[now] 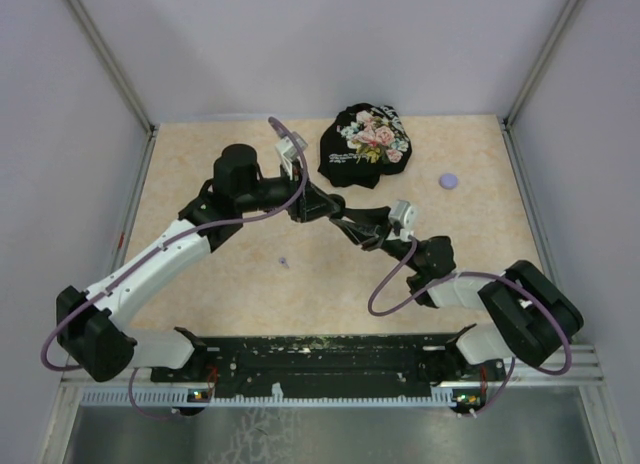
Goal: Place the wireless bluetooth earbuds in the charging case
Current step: Place the earbud in the charging case.
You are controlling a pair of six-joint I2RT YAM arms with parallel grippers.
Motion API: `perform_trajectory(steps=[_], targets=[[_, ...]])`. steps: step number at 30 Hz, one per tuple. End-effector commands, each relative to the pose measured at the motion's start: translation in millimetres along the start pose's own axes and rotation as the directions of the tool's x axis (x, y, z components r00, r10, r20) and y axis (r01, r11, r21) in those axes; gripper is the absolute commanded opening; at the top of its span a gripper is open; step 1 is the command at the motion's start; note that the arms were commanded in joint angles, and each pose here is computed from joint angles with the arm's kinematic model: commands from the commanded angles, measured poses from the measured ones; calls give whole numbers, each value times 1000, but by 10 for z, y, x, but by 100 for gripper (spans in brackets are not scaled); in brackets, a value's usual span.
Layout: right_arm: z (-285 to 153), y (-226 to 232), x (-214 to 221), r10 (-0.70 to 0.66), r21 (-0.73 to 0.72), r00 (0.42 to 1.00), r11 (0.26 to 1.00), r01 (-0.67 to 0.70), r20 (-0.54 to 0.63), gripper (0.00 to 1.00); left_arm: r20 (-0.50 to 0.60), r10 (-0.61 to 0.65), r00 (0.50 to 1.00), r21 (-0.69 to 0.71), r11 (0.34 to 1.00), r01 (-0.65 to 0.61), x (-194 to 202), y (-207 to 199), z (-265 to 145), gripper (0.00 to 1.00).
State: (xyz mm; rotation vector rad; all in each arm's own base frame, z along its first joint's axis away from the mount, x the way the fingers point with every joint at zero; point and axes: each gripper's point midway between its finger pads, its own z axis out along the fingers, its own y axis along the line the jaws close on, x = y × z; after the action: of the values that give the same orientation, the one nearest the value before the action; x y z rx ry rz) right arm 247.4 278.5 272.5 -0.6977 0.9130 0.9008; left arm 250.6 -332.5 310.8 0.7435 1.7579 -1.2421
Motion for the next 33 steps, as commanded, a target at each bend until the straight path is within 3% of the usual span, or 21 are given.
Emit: perform_trajectory(steps=[1,17,33], targets=[[114,266,-426,-45,-141,986,988,68,159,0,65,137,988,32,990,-139,-250,-108,-42,42],[120,365,-428,-20,-197,988,979,50,154,0,72,319,945,226,918,-327,-158,-290,28,43],[124,345,-482,-22,-182,986,982,53,167,0,104,332,938,175,922,-345,-287,-280,-40,45]])
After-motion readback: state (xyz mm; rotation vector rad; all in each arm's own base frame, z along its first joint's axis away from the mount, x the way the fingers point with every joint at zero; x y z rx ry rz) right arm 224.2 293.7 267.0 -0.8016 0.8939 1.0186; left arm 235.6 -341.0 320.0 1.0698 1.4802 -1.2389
